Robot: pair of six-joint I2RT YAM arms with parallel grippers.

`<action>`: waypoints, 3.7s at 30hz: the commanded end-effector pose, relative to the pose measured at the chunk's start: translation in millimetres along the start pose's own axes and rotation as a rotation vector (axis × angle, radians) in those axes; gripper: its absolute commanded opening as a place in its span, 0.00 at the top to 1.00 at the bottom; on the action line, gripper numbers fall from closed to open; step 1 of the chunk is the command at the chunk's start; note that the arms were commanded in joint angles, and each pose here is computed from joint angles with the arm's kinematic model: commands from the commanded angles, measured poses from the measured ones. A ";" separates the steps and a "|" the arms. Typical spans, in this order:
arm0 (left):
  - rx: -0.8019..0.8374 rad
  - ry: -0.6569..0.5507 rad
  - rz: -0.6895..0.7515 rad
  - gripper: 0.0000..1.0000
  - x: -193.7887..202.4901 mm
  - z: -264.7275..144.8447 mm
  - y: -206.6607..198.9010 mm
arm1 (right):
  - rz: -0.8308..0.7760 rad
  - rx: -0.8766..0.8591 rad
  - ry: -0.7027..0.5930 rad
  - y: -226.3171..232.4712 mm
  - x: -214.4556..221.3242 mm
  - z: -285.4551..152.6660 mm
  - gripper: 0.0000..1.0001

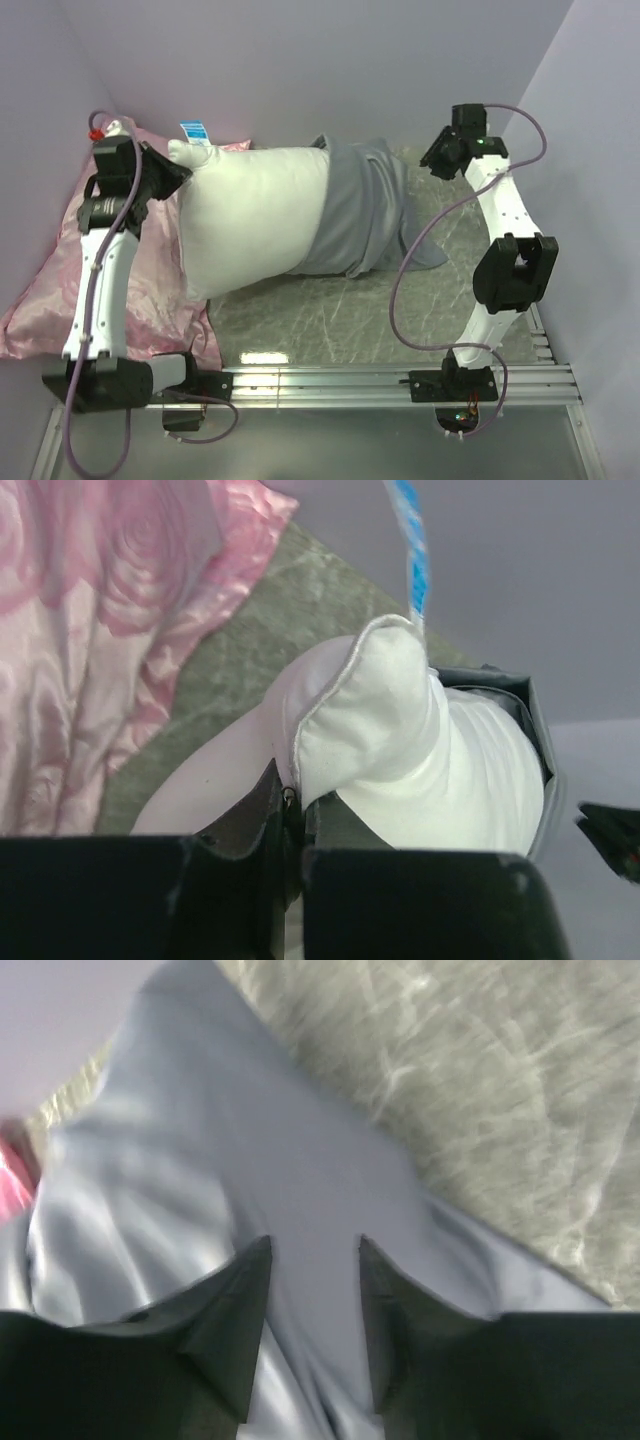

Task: Remove the pillowcase from the pillow

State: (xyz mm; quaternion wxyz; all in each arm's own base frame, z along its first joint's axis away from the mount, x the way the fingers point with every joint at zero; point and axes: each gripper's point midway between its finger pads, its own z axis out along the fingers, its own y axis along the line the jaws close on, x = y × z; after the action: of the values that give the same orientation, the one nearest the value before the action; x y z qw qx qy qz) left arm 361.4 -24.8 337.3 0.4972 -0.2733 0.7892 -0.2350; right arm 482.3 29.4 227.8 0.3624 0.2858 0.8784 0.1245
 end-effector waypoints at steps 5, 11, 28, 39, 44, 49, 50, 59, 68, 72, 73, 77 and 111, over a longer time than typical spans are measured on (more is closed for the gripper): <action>-0.101 -0.153 0.173 1.00 -34.3 53.9 -30.9 | -0.153 -0.101 -0.161 41.5 27.0 -47.7 0.34; -0.194 -0.083 0.224 1.00 -22.1 111.1 -16.1 | -0.166 -0.255 -0.113 27.3 112.8 -75.9 0.28; -0.187 0.042 0.363 0.41 4.8 158.1 -39.6 | -0.154 -0.384 -0.117 27.3 194.9 -23.7 0.29; -0.128 0.032 0.273 0.10 80.0 78.8 -51.6 | -0.171 -0.342 -0.100 30.0 198.7 -10.3 1.00; -0.108 0.045 0.305 0.07 125.6 51.9 -54.3 | -0.184 -0.333 -0.102 32.8 196.3 -15.3 1.00; -0.118 0.164 0.453 0.01 189.7 58.9 -41.6 | -0.196 -0.316 -0.112 31.8 189.8 -21.6 1.00; -0.125 0.178 0.475 0.01 198.1 59.8 -40.5 | -0.202 -0.317 -0.110 32.4 190.4 -22.6 1.00; -0.286 0.173 0.829 0.01 262.2 35.8 -21.8 | -0.224 -0.282 -0.104 37.4 177.7 -31.6 1.00; -0.290 0.093 1.039 0.01 260.8 29.1 -38.8 | -0.246 -0.289 -0.229 71.6 102.4 -106.0 1.00; -0.197 0.016 1.079 0.00 247.0 27.1 -61.6 | -0.237 -0.340 -0.279 92.6 66.7 -137.6 1.00; -0.163 -0.006 1.091 0.01 242.2 25.9 -68.4 | -0.242 -0.339 -0.274 94.8 65.1 -137.0 1.00; -0.093 -0.103 1.260 0.01 227.3 34.7 -90.9 | -0.243 -0.361 -0.271 103.2 60.1 -143.8 1.00; 0.260 -0.169 1.773 0.34 242.0 122.9 -82.6 | -0.200 -0.399 -0.273 112.1 27.6 -158.6 1.00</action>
State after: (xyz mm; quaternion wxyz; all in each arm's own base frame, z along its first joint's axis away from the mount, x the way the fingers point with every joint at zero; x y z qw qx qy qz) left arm 386.5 -257.9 174.1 0.5450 0.5019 0.6538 0.1536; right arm 389.5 138.2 310.5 0.4688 0.1304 0.8531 0.1884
